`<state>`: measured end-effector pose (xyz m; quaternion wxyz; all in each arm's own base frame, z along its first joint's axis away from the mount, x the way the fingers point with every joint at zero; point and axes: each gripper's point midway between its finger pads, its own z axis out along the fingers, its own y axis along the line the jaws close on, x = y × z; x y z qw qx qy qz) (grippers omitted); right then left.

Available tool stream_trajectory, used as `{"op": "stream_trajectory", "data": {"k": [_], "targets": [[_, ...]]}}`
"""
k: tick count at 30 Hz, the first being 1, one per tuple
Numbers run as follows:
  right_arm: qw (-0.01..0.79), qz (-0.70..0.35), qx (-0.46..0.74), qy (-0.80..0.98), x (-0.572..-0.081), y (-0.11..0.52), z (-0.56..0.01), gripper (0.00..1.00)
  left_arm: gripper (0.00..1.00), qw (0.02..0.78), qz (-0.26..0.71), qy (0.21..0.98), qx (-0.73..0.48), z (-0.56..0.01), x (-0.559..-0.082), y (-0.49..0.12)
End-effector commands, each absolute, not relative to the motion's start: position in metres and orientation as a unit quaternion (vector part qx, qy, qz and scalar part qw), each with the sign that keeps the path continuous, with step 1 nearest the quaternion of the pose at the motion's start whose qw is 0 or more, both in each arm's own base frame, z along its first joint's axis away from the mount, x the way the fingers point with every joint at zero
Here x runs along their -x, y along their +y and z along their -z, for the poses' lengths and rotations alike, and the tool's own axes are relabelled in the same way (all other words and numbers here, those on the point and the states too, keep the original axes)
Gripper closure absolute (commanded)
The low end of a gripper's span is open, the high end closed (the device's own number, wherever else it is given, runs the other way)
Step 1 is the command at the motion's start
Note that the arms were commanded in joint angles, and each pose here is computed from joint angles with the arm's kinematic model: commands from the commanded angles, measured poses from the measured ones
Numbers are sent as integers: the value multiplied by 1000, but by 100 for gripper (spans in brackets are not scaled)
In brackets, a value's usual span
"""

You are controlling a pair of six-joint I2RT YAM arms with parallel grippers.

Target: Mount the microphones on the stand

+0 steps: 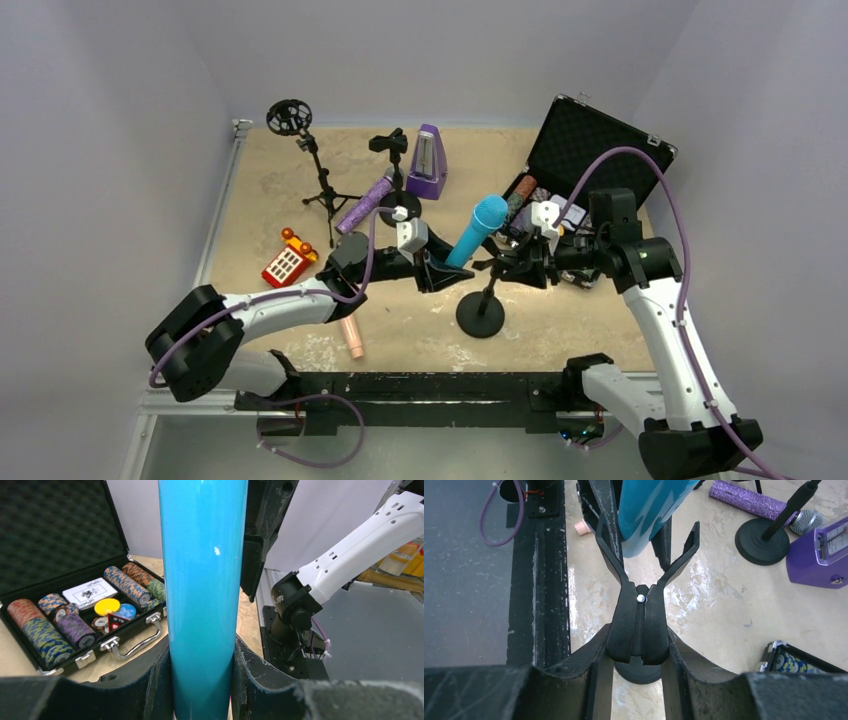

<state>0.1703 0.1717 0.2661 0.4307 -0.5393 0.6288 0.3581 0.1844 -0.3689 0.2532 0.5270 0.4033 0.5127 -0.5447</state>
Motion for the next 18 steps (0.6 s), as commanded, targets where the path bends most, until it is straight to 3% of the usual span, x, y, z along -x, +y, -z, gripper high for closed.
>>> {"op": "stream_trajectory", "data": {"k": [1, 13, 15, 18], "targets": [[461, -410, 533, 579, -161, 183, -289, 92, 100, 559, 576, 440, -403, -289, -171, -380], [463, -427, 520, 577, -156, 185, -288, 89, 100, 549, 596, 434, -394, -280, -165, -406], [460, -433, 519, 576, -153, 185, -289, 68, 100, 550, 595, 436, -392, -280, -166, -406], [463, -426, 522, 576, -150, 184, -291, 21, 100, 550, 592, 442, -390, -278, -167, -405]]}}
